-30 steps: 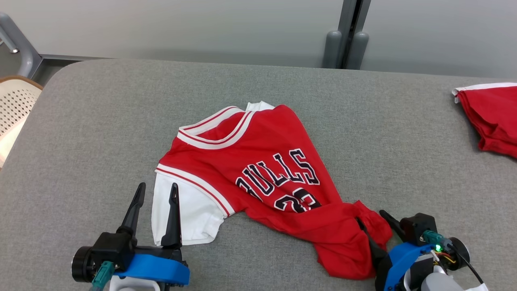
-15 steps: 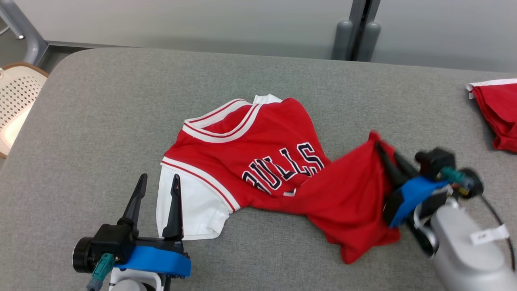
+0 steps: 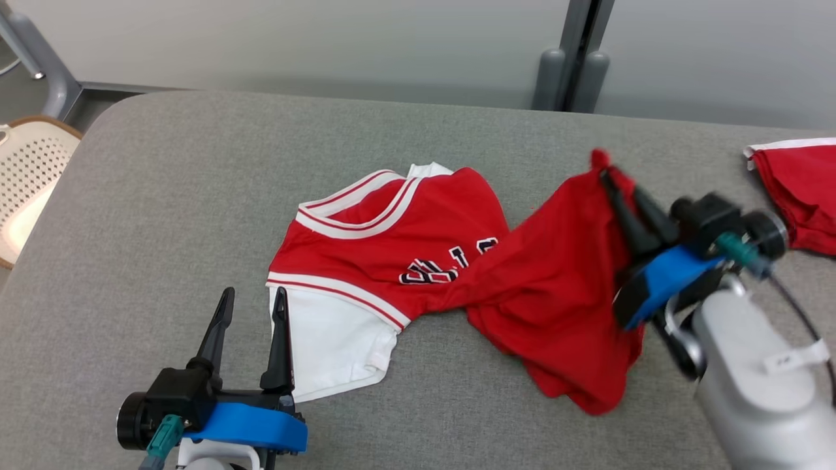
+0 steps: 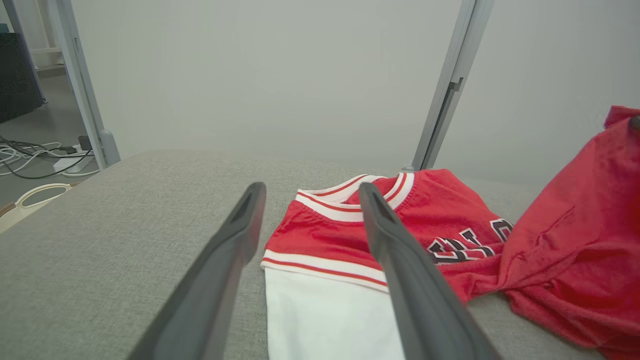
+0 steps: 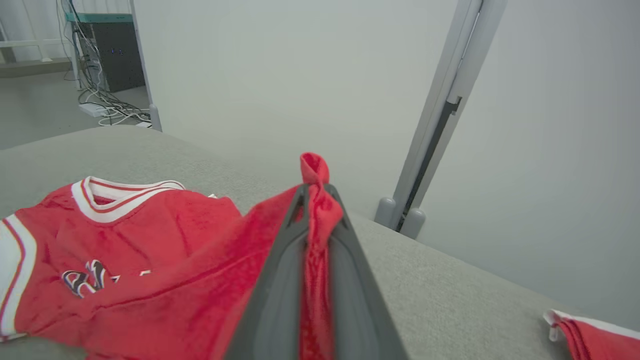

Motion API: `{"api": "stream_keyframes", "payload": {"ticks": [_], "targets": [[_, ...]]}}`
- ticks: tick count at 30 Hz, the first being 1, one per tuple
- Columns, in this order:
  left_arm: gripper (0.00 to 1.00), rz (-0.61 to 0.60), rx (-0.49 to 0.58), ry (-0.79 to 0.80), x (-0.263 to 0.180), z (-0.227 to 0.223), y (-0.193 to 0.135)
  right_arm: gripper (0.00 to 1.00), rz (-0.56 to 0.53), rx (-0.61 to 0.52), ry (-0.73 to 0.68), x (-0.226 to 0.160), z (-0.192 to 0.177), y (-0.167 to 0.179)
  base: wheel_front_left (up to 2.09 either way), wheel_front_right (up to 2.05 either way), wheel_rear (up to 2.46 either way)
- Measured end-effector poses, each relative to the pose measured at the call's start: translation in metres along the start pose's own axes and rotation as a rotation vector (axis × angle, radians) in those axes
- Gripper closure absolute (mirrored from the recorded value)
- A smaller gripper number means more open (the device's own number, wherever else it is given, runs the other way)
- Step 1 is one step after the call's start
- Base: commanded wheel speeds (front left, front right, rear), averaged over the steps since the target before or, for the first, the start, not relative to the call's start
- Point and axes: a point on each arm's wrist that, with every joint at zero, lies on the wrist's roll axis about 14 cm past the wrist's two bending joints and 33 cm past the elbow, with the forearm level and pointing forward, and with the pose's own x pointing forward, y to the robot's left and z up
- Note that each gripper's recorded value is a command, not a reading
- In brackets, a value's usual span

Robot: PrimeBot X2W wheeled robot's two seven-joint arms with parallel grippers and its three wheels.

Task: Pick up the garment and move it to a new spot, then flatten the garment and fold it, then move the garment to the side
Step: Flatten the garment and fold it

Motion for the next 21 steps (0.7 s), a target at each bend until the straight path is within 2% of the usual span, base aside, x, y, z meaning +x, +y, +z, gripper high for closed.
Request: {"api": "stream_keyframes", "payload": {"ticks": [3,12,18,19,20,21], "targets": [[0.00,-0.011,-0.003,-0.005,-0.003,0.001,-0.005,1.00,0.092,0.006,0.004,-0.032,-0.010,0.041,0.00,0.00,0.00],[0.00,-0.054,0.000,-0.019,-0.004,0.005,-0.018,1.00,0.255,0.088,0.047,-0.114,-0.029,0.116,0.00,0.00,0.00],[0.00,-0.074,0.001,-0.016,-0.004,0.004,-0.024,1.00,0.379,0.169,0.178,-0.164,-0.064,0.170,0.00,0.00,0.00],[0.00,-0.074,0.001,-0.015,-0.004,0.004,-0.023,0.53,0.390,0.175,0.190,-0.167,-0.067,0.174,0.00,0.00,0.00],[0.00,-0.076,0.001,-0.015,-0.004,0.004,-0.024,0.00,0.395,0.181,0.197,-0.170,-0.068,0.177,0.00,0.00,0.00],[0.00,-0.077,0.002,-0.014,-0.004,0.003,-0.024,0.00,0.394,0.188,0.197,-0.170,-0.068,0.178,0.00,0.00,0.00]]}}
